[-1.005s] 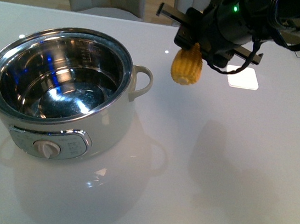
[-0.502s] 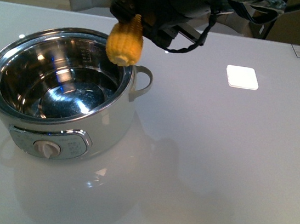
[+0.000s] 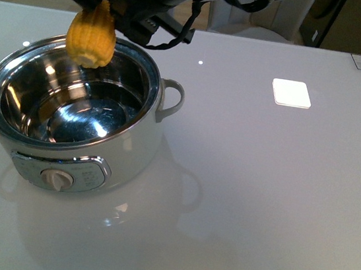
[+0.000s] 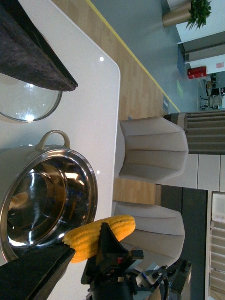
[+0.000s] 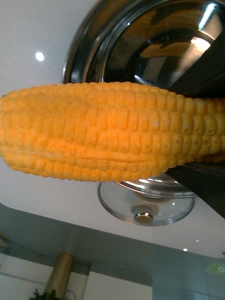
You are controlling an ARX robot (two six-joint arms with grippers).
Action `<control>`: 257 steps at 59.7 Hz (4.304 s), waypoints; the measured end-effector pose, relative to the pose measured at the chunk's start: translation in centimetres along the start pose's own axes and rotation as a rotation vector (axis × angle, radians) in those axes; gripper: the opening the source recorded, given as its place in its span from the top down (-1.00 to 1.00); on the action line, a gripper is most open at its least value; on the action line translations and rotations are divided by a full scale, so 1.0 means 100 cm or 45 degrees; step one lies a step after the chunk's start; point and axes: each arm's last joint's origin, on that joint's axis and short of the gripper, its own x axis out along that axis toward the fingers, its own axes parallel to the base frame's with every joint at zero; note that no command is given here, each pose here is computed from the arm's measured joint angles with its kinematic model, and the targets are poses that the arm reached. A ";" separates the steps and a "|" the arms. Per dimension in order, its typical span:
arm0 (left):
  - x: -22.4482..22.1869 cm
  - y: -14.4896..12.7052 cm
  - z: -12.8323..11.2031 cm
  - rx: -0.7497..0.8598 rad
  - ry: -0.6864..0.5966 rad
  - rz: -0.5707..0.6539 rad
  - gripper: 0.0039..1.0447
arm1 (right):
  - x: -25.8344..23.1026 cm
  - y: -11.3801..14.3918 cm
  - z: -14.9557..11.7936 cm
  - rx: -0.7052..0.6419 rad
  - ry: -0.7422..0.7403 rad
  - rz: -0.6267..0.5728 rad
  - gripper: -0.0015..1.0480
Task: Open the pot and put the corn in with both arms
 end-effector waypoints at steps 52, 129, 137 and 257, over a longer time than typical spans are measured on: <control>0.000 0.000 0.000 0.000 0.000 0.000 -0.88 | 0.029 -0.002 -0.047 -0.023 0.201 -0.049 0.10; 0.000 0.000 0.000 0.000 0.000 0.000 -0.88 | -0.161 -0.126 0.021 -0.239 -0.681 -0.729 -0.66; 0.000 0.000 0.000 0.000 0.000 0.000 -0.88 | -0.188 -0.139 -0.001 -0.493 -0.900 -0.672 -0.27; 0.000 0.000 0.000 0.000 0.000 0.000 -0.88 | -0.356 -0.151 -0.126 -0.619 -1.003 -0.708 0.96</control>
